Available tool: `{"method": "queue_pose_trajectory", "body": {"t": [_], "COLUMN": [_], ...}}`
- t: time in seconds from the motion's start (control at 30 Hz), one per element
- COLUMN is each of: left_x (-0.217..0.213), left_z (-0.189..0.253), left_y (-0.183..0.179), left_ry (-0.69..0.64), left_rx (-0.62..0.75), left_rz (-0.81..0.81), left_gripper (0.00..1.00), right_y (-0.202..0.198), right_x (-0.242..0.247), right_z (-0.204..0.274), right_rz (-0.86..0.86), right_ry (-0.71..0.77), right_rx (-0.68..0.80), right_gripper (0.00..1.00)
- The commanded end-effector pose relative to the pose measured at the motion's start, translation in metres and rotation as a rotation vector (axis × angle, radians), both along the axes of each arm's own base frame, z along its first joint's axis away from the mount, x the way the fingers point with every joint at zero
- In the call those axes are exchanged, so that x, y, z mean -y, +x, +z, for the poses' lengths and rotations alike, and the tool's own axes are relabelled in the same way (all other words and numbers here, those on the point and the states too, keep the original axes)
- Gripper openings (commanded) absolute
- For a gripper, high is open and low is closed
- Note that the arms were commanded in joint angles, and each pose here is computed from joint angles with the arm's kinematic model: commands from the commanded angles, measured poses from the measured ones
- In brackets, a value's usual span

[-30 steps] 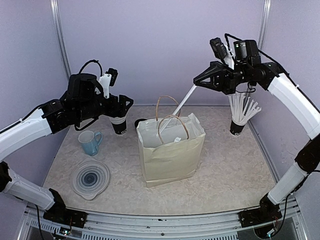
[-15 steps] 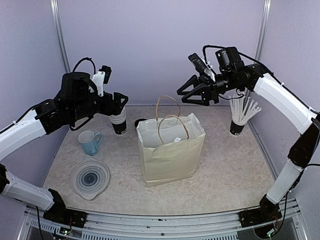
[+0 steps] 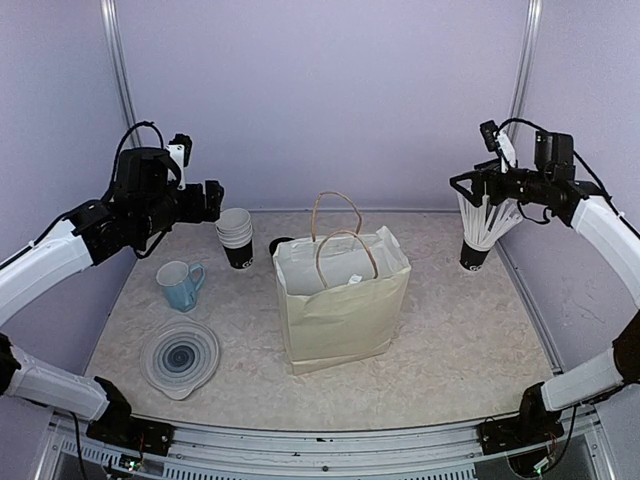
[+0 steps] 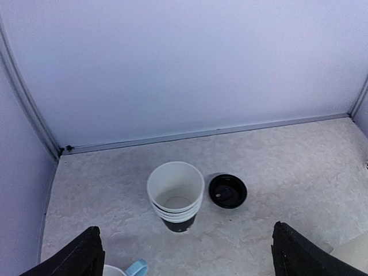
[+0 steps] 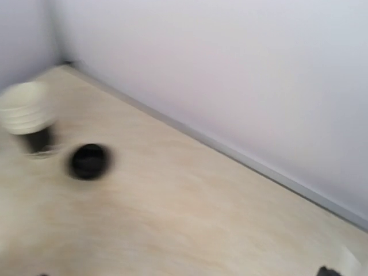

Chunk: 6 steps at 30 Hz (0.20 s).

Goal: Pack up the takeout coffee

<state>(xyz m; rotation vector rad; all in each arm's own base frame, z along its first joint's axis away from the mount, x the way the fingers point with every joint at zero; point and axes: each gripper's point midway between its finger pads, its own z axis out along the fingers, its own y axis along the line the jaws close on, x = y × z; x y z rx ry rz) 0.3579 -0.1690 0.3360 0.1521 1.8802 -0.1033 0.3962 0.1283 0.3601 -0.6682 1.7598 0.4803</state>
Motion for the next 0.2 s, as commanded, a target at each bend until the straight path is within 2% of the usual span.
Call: {"method": "queue_pose_trajectory", "body": {"t": [0.0, 0.17], "left_x": [-0.03, -0.03], "left_z": [0.01, 0.02], "left_y": [0.007, 0.002], "left_ry": [-0.045, -0.046], "left_rx": [0.043, 0.102], "left_rz": [0.098, 0.061], "left_gripper": [0.99, 0.99], "right_y": [0.01, 0.0], "right_x": [0.045, 0.051], "right_z": [0.034, 0.025], "right_rz": [-0.309, -0.342], "right_ry": [0.026, 0.03], "right_rx": [0.18, 0.178], "right_gripper": [1.0, 1.0]}}
